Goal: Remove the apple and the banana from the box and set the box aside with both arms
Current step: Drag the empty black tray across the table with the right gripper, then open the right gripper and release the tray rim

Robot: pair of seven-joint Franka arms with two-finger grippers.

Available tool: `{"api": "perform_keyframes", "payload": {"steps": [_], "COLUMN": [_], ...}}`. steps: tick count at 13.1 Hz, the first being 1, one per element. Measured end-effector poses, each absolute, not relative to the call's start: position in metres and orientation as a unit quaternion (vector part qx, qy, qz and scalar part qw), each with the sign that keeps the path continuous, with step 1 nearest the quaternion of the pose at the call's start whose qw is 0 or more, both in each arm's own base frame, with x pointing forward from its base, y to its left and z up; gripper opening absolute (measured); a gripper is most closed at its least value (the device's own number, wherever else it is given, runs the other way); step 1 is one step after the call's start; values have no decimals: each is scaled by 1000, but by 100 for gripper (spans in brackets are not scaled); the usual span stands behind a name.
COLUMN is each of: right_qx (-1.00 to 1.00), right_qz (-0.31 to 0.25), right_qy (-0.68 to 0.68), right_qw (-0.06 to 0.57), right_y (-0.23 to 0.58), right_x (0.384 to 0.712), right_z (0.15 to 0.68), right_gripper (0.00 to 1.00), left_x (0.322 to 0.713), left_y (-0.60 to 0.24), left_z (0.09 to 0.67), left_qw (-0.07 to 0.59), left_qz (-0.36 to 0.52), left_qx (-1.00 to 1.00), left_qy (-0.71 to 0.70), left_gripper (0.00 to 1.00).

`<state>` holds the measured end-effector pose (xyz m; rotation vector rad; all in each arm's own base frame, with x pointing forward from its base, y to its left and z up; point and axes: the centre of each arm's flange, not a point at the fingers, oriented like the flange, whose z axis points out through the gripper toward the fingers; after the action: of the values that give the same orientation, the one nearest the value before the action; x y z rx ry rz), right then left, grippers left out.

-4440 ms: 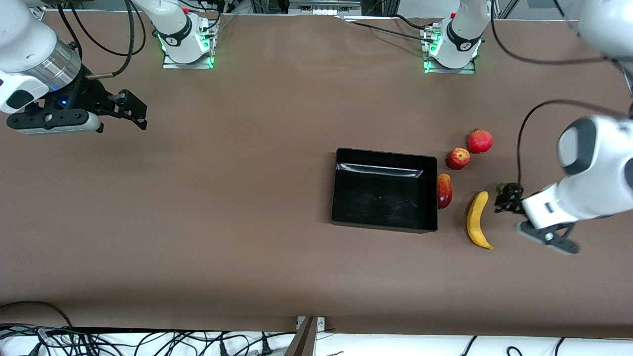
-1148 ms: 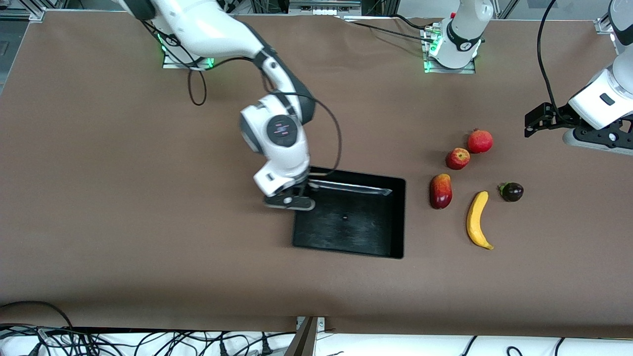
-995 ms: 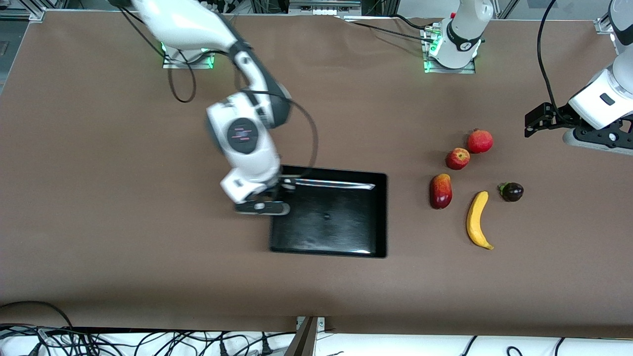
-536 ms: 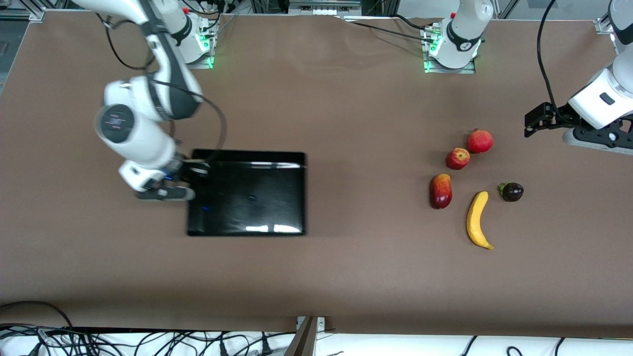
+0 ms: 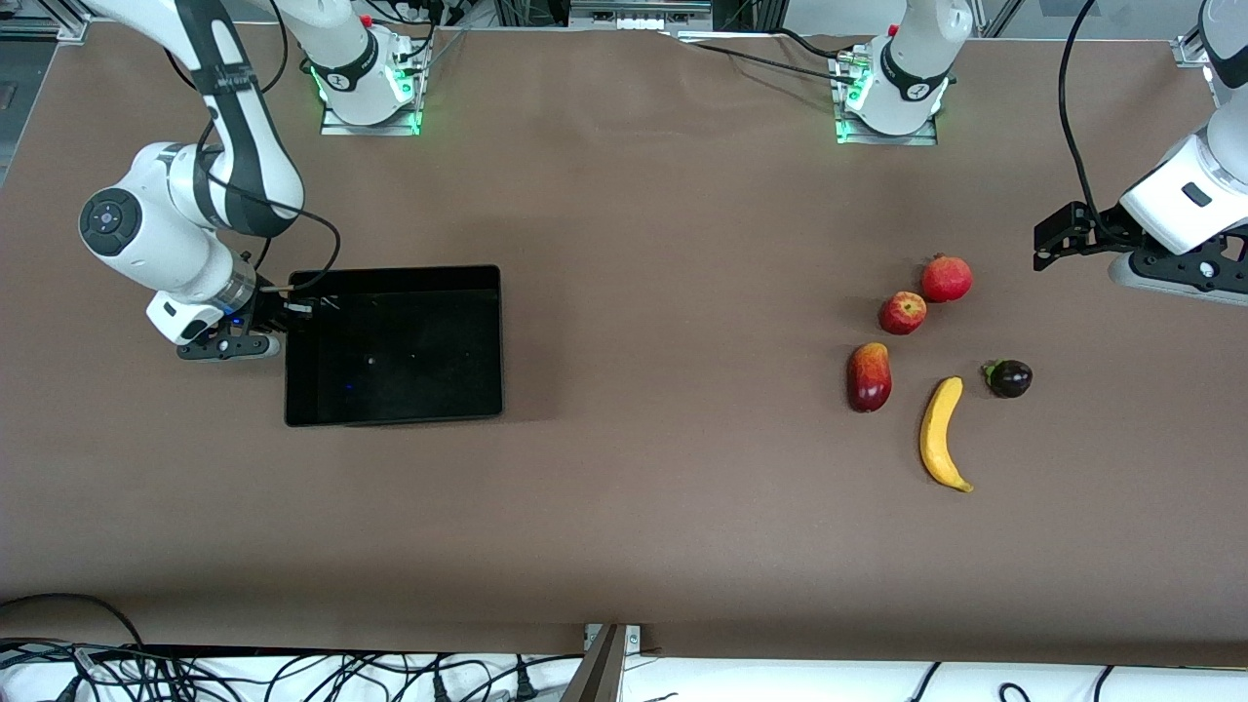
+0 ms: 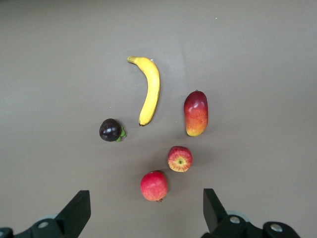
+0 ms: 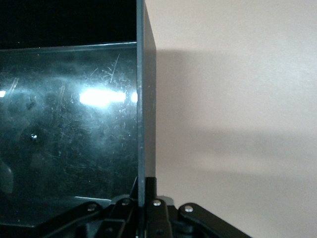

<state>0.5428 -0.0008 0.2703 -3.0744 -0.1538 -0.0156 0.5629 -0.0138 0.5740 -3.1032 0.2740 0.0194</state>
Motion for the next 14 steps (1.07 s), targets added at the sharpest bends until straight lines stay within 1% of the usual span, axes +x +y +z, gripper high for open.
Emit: {"api": "perform_keyframes", "payload": {"steps": [3, 7, 9, 12, 14], "right_qx": [-998, -998, -998, -996, -996], "right_qz": [-11, -14, -16, -36, -17], "right_qy": [-57, -61, -60, -68, -71], "right_qw": [32, 30, 30, 38, 57], "right_y": [-6, -8, -8, 2, 18], "right_x": [544, 545, 547, 568, 585], "right_z": [246, 244, 246, 276, 315], "right_gripper": [5, 5, 20, 53, 74], "left_x": [563, 562, 562, 561, 561], "left_y": [-14, -15, -20, -22, -24], "left_z": [574, 573, 573, 573, 573], "left_qw": [13, 13, 13, 13, 13], "left_qz": [6, 10, 11, 15, 15], "left_qx": [-996, -996, -995, -995, -995], "left_qy": [88, 89, 93, 96, 97], "left_gripper": [100, 100, 100, 100, 100]}}
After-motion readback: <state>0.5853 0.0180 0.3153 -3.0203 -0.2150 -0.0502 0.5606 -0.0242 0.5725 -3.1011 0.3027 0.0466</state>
